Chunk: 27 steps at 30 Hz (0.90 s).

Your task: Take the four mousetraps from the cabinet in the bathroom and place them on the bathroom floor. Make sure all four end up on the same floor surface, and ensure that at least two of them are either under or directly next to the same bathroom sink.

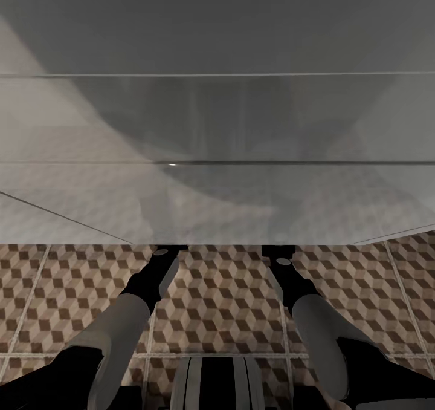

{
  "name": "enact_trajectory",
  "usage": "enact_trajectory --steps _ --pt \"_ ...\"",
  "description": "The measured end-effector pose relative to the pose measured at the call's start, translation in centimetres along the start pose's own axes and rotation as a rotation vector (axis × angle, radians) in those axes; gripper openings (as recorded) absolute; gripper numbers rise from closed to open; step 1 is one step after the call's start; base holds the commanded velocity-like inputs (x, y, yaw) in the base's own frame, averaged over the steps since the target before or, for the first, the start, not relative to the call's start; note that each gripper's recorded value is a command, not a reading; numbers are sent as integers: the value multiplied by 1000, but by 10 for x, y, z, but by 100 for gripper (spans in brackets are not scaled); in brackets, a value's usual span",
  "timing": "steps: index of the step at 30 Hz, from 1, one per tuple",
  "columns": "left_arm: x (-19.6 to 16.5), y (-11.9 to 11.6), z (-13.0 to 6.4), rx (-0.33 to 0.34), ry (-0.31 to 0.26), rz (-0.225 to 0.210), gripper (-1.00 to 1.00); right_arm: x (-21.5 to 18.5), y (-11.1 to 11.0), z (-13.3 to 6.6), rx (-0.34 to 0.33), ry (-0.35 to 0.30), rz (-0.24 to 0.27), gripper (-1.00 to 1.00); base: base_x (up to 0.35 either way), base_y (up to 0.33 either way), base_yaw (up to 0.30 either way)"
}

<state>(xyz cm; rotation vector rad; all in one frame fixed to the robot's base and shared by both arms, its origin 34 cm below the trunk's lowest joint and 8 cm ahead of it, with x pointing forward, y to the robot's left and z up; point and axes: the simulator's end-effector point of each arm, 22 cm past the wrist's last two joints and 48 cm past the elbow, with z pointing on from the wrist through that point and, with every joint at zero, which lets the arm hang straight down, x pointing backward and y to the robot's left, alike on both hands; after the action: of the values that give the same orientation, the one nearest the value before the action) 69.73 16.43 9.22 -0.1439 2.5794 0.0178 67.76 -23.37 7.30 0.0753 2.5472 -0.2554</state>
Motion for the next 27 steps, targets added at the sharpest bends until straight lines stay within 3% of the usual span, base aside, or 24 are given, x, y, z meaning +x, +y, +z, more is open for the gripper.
enact_trajectory --steps 6,13,21,27 --pt "4 -10 -1 35 22 27 -100 1 -1 0 2 2 -1 -100 0 0 0" --pt "15 -19 -4 37 71 107 -100 1 -1 0 3 4 -2 -100 0 0 0" --pt "11 -6 -5 -33 64 116 -100 1 -1 0 3 3 -3 -100 0 0 0" --pt "1 -5 -5 -41 40 111 -100 -3 -1 0 4 -2 -5 -100 0 0 0"
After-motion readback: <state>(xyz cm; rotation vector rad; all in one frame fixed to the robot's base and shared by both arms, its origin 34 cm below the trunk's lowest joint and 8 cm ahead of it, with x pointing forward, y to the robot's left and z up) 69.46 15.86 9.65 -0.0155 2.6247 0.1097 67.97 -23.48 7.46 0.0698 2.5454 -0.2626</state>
